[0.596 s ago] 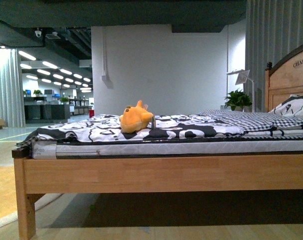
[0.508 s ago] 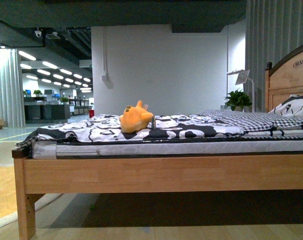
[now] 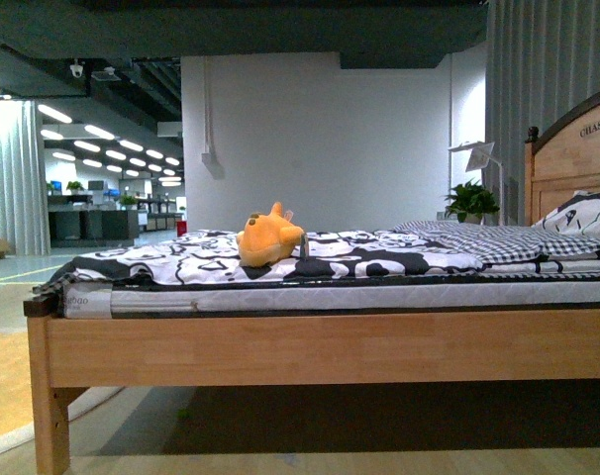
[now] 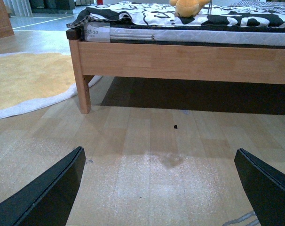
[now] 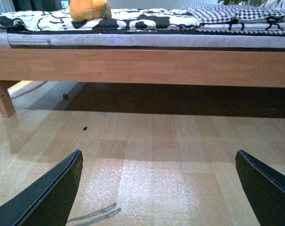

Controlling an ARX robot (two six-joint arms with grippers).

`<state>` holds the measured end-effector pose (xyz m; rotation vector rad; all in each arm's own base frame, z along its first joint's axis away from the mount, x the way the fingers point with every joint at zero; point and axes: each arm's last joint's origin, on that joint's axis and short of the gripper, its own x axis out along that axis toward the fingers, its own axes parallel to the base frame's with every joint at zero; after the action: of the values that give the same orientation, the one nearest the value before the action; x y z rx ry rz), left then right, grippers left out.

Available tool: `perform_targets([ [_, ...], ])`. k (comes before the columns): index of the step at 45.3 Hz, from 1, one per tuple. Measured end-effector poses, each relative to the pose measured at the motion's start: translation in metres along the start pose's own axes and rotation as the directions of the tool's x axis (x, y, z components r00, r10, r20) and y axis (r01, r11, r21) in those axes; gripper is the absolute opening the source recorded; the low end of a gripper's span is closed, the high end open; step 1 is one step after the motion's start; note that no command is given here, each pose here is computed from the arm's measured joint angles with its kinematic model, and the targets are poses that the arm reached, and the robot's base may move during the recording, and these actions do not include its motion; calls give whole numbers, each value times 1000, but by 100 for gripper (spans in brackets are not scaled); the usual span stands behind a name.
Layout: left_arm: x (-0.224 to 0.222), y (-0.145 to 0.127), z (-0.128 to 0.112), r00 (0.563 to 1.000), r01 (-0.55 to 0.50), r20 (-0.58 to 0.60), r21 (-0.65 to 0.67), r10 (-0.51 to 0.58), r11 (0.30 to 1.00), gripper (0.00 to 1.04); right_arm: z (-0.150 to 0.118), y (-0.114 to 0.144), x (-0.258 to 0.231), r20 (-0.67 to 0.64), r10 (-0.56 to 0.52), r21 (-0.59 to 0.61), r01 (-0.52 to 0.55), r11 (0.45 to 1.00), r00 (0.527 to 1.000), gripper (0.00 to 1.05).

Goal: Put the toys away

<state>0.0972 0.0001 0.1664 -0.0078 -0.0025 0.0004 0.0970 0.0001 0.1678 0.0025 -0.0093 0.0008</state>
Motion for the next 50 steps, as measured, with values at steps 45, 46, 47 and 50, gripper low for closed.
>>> perform_targets([
  [45, 0, 0, 0, 1000, 0, 0, 0, 0, 1000, 98, 0, 0, 0, 0, 0, 0, 0, 1000, 1000, 98],
  [46, 0, 0, 0, 1000, 0, 0, 0, 0, 1000, 99, 0, 0, 0, 0, 0, 0, 0, 1000, 1000, 98],
  [47, 0, 0, 0, 1000, 0, 0, 0, 0, 1000, 99, 0, 0, 0, 0, 0, 0, 0, 1000, 1000, 98],
  [50, 0, 0, 0, 1000, 0, 0, 0, 0, 1000, 98, 0, 0, 0, 0, 0, 0, 0, 1000, 1000, 98],
])
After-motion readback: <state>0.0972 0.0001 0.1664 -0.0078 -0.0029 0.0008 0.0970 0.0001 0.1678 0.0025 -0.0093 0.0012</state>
